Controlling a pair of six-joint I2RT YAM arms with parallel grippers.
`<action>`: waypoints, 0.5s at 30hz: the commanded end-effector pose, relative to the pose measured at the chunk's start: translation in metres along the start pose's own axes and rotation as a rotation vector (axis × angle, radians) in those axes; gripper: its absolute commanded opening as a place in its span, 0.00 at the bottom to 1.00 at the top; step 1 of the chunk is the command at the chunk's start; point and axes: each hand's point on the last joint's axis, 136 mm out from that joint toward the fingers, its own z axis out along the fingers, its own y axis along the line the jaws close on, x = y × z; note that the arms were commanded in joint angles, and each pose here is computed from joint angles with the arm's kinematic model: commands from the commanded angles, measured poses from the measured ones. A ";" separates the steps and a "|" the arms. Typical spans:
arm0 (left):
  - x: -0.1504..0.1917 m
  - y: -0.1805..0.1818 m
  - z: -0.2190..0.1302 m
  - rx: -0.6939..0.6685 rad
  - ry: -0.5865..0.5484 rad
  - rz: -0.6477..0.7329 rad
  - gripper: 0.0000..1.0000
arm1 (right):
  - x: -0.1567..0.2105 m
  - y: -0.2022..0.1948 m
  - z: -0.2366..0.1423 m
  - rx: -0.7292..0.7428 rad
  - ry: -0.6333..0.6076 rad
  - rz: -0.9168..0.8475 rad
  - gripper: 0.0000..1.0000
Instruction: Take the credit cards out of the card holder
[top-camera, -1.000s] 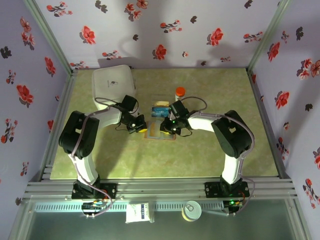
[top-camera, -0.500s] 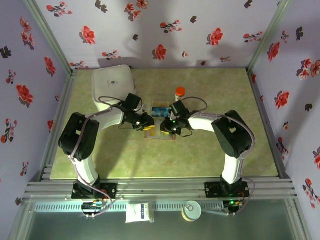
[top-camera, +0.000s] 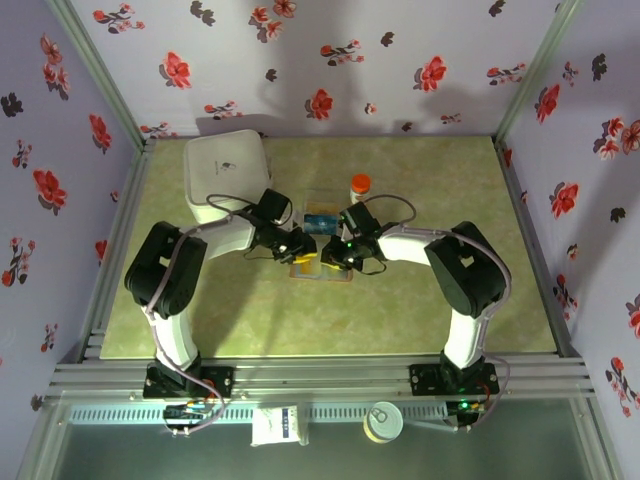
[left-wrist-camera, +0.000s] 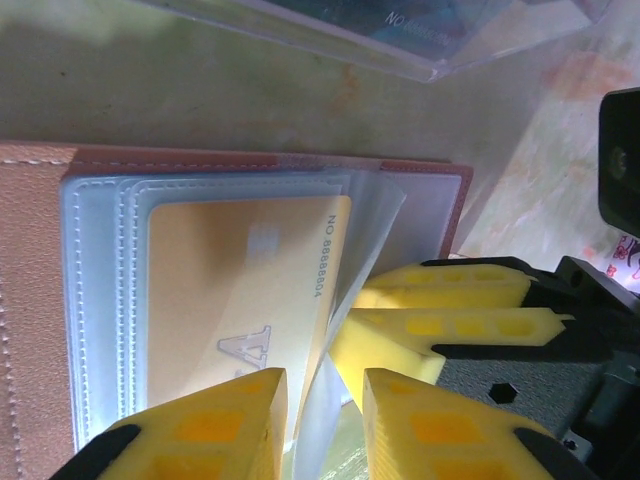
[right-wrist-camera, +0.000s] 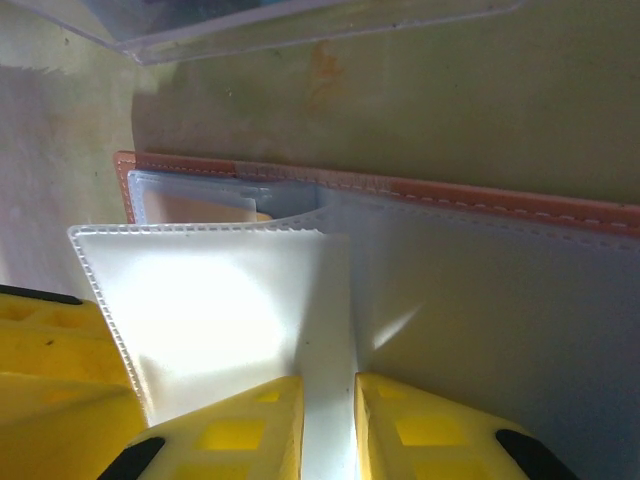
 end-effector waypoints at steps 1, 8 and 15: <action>-0.003 -0.011 0.003 0.027 0.007 0.001 0.24 | 0.002 -0.007 -0.005 0.019 -0.002 0.029 0.22; -0.004 -0.018 -0.002 0.036 0.000 0.010 0.20 | -0.003 0.005 -0.019 -0.008 -0.044 0.002 0.24; -0.004 -0.028 -0.004 0.043 0.000 0.024 0.19 | -0.015 0.009 -0.054 -0.009 -0.146 -0.016 0.26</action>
